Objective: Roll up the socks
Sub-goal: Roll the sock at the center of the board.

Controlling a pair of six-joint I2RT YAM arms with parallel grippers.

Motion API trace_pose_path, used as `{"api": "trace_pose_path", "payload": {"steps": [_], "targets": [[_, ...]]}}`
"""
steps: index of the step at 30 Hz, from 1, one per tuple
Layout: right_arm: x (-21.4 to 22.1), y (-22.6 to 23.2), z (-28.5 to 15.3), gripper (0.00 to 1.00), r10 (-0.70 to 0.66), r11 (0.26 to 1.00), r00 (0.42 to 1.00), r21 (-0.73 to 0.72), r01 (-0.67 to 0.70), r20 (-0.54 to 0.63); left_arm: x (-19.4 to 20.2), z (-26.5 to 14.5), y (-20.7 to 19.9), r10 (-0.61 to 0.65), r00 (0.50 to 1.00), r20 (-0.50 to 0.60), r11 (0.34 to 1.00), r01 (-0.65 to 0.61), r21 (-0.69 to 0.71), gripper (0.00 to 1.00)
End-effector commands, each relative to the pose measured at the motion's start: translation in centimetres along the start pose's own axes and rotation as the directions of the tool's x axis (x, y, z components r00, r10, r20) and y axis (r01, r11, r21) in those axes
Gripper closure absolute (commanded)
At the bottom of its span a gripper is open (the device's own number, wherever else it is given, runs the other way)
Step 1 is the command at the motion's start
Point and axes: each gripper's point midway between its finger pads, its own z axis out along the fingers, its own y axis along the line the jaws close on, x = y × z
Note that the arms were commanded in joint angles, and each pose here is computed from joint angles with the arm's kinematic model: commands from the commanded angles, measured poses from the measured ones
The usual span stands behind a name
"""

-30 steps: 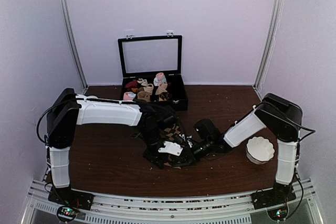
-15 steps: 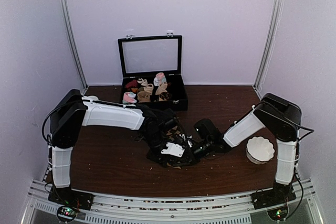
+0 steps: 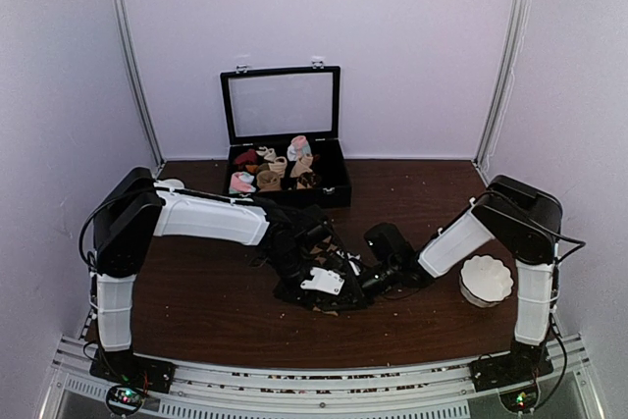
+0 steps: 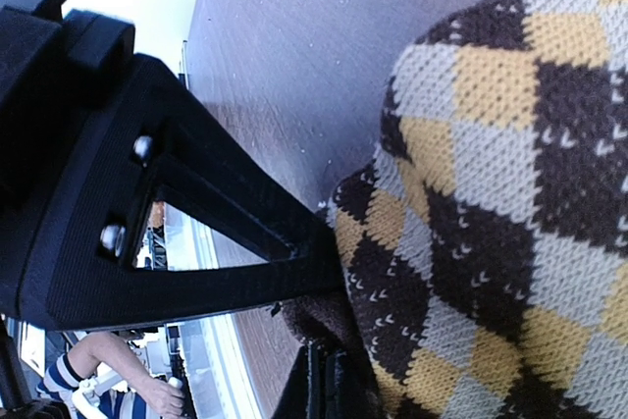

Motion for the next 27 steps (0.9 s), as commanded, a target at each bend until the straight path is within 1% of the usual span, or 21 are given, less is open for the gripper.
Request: {"api": "trace_pose_path", "payload": {"steps": [1, 6, 8, 15, 19, 27], "targets": [[4.2, -5.1, 0.3, 1.0, 0.191, 0.972, 0.98, 0.149, -0.182, -0.048, 0.4, 0.5, 0.3, -0.037, 0.999, -0.008, 0.999, 0.037, -0.024, 0.8], [4.2, -5.1, 0.3, 1.0, 0.198, 0.971, 0.979, 0.148, -0.189, -0.048, -1.1, -1.3, -0.7, -0.059, 0.997, 0.059, 0.998, 0.058, 0.014, 0.69], [4.3, -5.2, 0.3, 1.0, 0.201, 0.97, 0.979, 0.149, -0.192, -0.046, -1.6, -2.1, -1.4, -0.058, 0.995, 0.086, 0.998, 0.055, 0.034, 0.66], [4.4, -5.4, 0.3, 1.0, 0.207, 0.969, 0.977, 0.146, -0.199, -0.042, -2.2, -2.2, -1.6, -0.05, 0.994, 0.1, 0.998, 0.045, 0.044, 0.7], [4.4, -5.4, 0.3, 1.0, 0.21, 0.969, 0.977, 0.144, -0.202, -0.041, -2.5, -2.3, -2.0, -0.032, 0.993, 0.115, 0.998, 0.026, 0.055, 0.71], [4.4, -5.3, 0.3, 1.0, 0.208, 0.97, 0.977, 0.139, -0.201, -0.041, -1.0, -0.5, -1.9, -0.021, 0.999, 0.049, 0.999, 0.019, 0.045, 0.73]]}}
